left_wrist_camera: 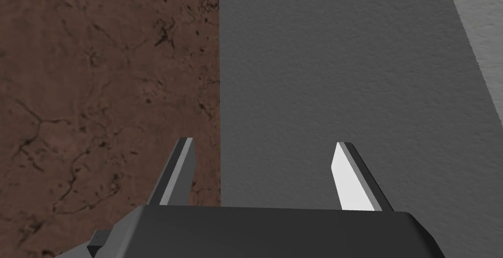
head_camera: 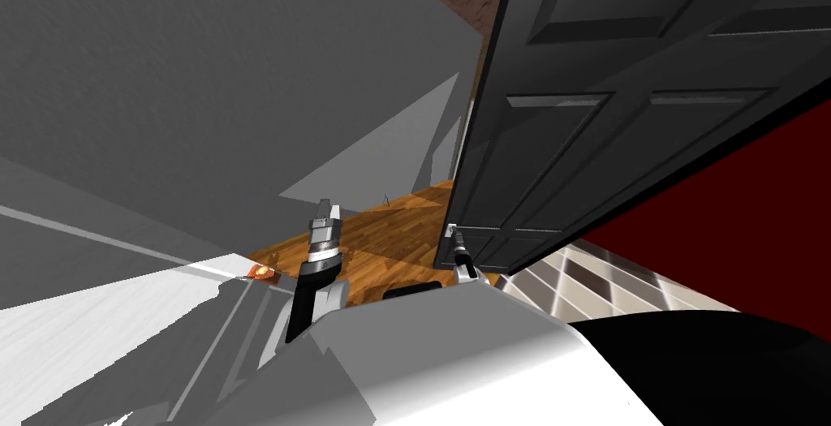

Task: Push the door open

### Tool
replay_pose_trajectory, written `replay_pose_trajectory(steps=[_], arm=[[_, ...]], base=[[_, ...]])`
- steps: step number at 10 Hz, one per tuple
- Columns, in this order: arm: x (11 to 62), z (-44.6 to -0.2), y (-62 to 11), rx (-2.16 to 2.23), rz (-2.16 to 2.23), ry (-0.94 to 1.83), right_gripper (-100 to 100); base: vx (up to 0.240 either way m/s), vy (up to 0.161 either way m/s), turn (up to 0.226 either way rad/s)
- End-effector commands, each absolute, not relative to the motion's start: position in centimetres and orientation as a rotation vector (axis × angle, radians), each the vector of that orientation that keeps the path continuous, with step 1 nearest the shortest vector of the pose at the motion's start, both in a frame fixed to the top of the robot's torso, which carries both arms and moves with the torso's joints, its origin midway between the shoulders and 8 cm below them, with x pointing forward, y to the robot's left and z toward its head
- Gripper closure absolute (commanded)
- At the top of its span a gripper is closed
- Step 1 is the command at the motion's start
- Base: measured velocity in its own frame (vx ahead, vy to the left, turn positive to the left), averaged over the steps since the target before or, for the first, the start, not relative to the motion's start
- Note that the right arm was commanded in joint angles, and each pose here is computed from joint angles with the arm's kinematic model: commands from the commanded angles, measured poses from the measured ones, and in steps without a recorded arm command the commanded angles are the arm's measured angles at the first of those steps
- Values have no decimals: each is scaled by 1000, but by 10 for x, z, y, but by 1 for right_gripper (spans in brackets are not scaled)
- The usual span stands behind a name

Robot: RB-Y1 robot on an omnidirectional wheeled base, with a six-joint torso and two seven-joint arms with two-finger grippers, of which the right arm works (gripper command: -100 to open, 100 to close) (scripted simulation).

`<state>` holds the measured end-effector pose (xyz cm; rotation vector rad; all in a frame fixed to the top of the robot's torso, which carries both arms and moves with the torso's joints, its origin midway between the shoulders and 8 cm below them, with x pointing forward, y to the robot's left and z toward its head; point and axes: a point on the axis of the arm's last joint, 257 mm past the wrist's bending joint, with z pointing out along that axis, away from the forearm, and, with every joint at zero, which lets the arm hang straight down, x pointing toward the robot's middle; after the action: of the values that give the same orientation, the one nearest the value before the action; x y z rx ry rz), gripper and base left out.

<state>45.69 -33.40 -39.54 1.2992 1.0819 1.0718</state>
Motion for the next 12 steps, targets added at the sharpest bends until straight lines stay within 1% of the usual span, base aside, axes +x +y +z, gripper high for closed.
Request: replay_pose_trajectory(steps=[1,6,7,9,12], arm=[[456,-392,-347,1301,1053,1055,100],[450,-391,-375,1329,1000,1000,100],[449,-391,-378,1332,995,995,100],[444,-393,-387,1343,976,981,100],[440,-393,-400,1354,953,957,100]], base=[[221,49,-54],[197,65,-61],[196,40,-45],[103,7,-35],[187,27,-42]])
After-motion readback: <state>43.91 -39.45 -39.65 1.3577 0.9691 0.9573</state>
